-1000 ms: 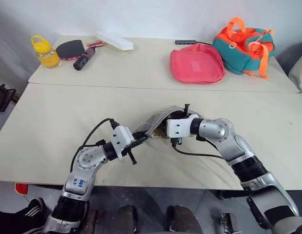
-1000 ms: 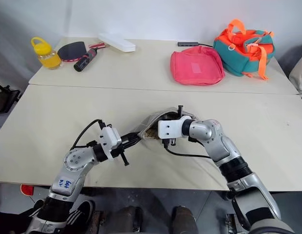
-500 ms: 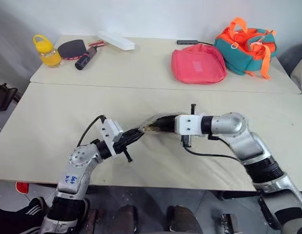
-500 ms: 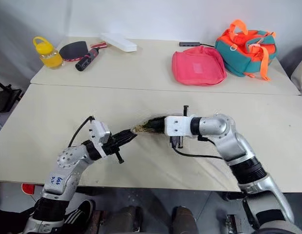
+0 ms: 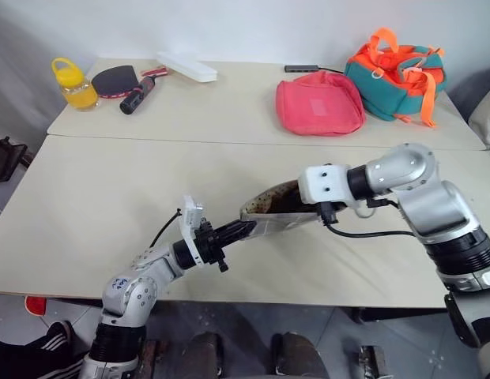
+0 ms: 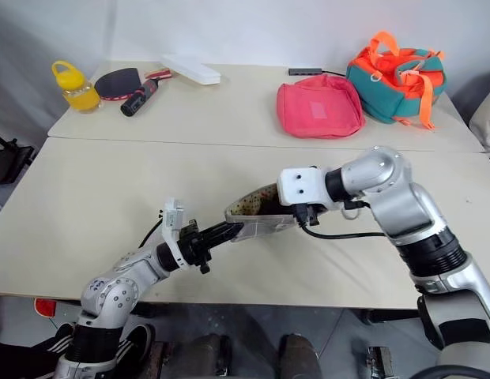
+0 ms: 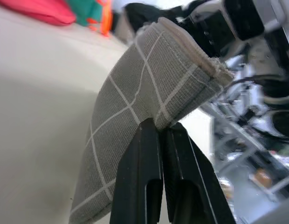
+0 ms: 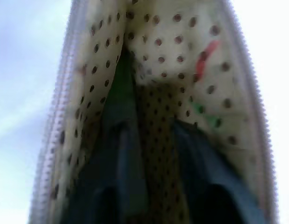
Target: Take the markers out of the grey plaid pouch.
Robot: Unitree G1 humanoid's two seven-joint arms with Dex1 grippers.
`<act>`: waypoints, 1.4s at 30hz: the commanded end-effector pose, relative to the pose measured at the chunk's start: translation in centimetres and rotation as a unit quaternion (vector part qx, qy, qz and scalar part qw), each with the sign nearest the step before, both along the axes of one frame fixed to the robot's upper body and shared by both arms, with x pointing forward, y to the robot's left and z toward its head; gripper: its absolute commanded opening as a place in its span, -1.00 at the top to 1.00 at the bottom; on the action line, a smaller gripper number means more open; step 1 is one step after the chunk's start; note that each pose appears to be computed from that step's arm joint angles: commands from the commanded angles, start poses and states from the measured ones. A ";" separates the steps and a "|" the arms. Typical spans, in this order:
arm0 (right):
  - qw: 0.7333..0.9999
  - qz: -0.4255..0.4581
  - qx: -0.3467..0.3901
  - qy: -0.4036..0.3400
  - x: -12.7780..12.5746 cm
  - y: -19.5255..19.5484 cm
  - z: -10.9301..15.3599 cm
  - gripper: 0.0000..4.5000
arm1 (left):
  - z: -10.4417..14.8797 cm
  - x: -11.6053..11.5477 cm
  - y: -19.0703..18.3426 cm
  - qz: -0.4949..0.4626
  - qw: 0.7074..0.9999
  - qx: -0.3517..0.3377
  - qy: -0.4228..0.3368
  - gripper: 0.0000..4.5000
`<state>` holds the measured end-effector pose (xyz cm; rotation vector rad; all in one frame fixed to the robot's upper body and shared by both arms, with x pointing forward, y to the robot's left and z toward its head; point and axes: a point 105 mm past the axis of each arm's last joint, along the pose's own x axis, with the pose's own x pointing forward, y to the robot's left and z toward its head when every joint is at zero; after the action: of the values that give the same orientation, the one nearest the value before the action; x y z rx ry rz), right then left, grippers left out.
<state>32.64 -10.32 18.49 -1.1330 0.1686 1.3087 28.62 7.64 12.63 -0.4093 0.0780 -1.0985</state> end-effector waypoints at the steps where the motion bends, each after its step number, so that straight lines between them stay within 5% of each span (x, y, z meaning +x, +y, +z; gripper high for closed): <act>1: 1.000 0.004 -0.010 -0.007 0.0 0.2 -1.0 0.32 | -0.1 0.6 0.6 0.027 0.999 0.007 -0.019 1.00; 13: 1.000 -0.011 -0.004 -0.002 0.5 0.9 -2.3 0.32 | -1.0 0.5 0.4 0.022 1.000 0.011 -0.015 1.00; 16: 1.000 -0.007 -0.009 -0.016 0.7 1.1 -2.3 0.08 | -0.8 0.4 0.3 0.021 1.000 0.010 -0.019 1.00; 42: 0.998 -0.038 -0.050 -0.032 2.3 0.4 -5.2 0.08 | -0.4 0.0 -0.4 0.018 0.999 0.008 -0.030 1.00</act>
<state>34.67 -9.40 14.14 -1.2263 0.1892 1.2218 28.92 7.29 11.59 -0.3810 0.0588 -1.0697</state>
